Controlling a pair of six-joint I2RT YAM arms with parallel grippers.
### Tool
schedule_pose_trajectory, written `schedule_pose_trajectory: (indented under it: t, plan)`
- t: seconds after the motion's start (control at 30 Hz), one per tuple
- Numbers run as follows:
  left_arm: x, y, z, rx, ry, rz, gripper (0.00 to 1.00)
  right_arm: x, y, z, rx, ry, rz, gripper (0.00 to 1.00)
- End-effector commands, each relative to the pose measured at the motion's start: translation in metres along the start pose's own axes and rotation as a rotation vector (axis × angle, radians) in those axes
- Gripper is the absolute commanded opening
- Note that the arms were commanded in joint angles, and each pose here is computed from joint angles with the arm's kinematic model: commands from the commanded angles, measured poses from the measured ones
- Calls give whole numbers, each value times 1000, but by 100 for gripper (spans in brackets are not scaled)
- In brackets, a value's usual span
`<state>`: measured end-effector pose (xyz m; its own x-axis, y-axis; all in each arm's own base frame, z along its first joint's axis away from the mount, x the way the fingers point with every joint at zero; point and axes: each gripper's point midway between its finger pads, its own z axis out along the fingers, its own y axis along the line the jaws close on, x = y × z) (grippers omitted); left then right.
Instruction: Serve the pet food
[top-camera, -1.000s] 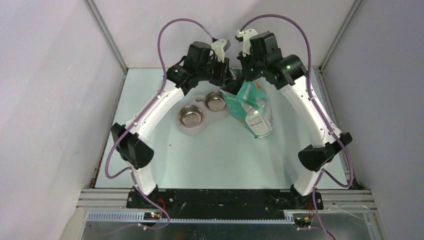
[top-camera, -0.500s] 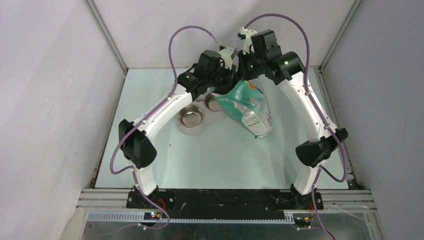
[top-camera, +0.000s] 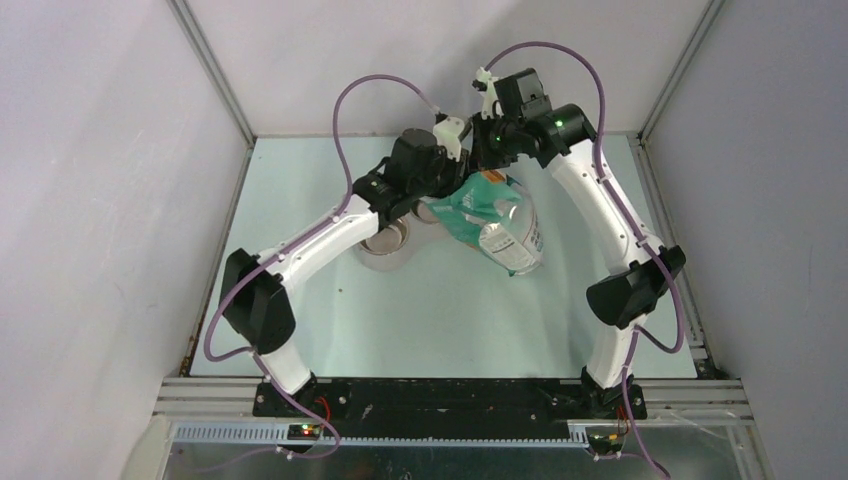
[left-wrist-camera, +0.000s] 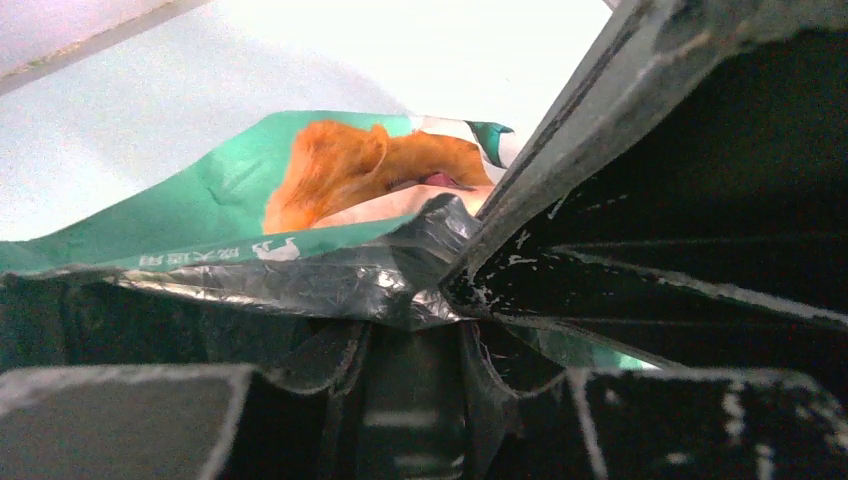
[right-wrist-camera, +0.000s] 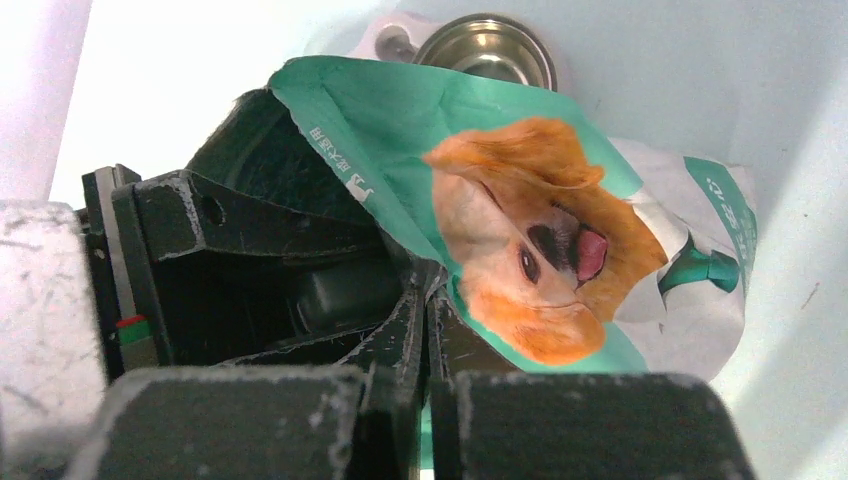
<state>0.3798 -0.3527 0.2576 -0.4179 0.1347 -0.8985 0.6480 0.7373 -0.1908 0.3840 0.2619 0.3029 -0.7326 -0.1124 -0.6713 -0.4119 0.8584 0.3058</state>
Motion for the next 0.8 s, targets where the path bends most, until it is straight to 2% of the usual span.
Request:
schedule_pose_trajectory:
  t: [0.0,0.17,0.33,0.5,0.77]
  plan:
    - [116,4,33,18,287,34,0,21,-9,25,36,83,21,0]
    - [162,-30,31,160,389,-68,0,29,-23,32,65,106,31,0]
    - [174,-55,27,286,424,-151,0,36,-32,38,61,135,27,0]
    - [148,-64,24,355,405,-177,0,31,-36,31,52,116,5,0]
    - [70,-52,10,416,308,-380,0,30,-45,9,38,43,-75,0]
